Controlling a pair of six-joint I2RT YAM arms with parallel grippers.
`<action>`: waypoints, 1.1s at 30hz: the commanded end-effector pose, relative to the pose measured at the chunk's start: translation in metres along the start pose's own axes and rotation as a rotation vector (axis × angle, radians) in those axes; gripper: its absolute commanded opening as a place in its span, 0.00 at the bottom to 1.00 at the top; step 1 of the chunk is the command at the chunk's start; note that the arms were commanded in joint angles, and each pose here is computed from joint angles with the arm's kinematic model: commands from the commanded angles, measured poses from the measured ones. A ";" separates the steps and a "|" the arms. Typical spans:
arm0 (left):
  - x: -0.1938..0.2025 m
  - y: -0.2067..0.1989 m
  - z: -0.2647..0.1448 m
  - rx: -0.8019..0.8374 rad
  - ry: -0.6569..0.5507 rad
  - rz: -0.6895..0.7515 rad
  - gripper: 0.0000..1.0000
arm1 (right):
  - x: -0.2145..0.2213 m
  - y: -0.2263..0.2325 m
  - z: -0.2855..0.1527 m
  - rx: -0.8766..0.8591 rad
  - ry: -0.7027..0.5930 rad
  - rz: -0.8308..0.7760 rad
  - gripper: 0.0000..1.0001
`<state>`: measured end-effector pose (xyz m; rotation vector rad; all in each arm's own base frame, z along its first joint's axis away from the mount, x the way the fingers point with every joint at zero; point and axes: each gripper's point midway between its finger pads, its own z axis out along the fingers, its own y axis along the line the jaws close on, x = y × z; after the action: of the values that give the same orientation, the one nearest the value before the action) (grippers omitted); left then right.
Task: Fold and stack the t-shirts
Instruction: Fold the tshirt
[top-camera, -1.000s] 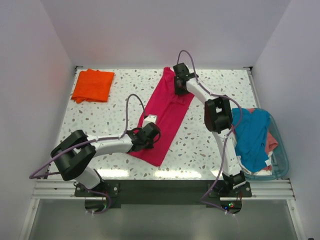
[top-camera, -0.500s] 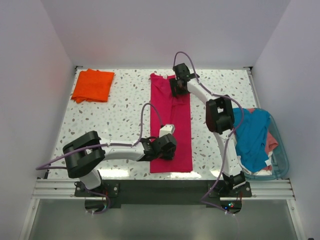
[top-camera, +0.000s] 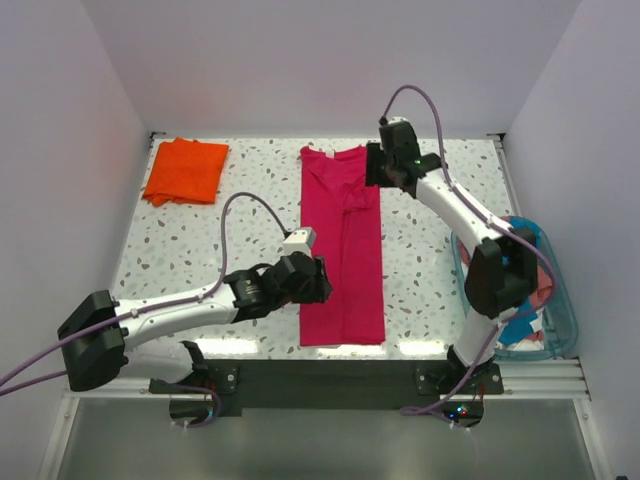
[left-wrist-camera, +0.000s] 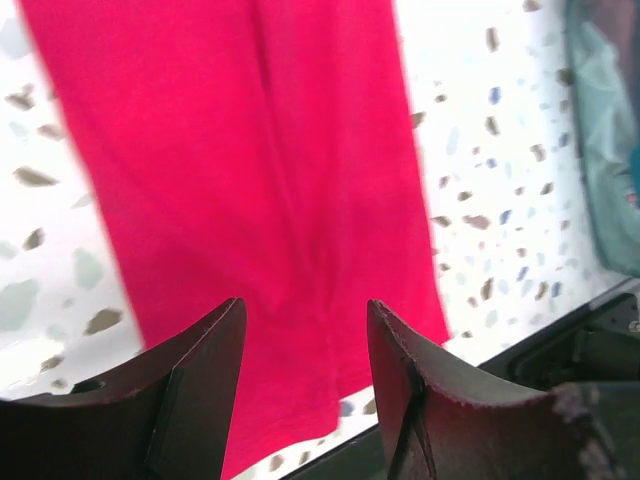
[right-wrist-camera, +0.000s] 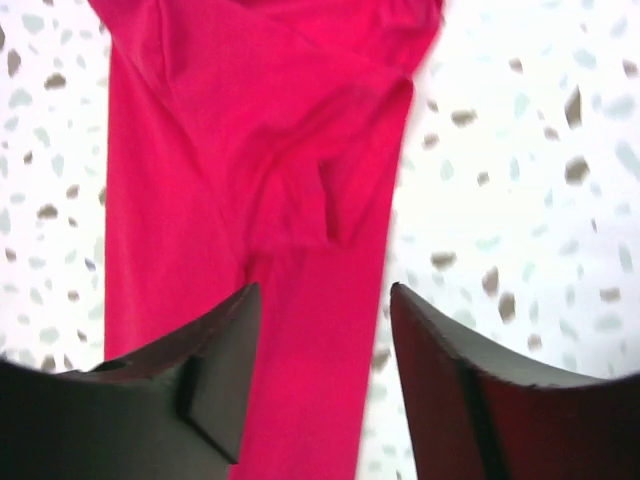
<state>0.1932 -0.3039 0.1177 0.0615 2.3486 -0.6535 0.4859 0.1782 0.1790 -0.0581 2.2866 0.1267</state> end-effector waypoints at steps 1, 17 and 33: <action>0.028 0.034 -0.003 -0.034 0.082 0.035 0.56 | 0.035 -0.003 -0.048 -0.003 0.012 0.144 0.55; 0.103 0.054 -0.017 0.079 0.286 0.026 0.56 | 0.309 -0.011 -0.184 -0.157 0.400 0.212 0.51; 0.134 0.082 -0.013 -0.042 0.327 -0.024 0.52 | 0.370 0.016 -0.180 -0.214 0.521 0.257 0.51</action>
<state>0.1062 -0.2520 0.0209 0.1476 2.6462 -0.6968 0.1005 0.1601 0.0188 0.0352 2.8140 0.4693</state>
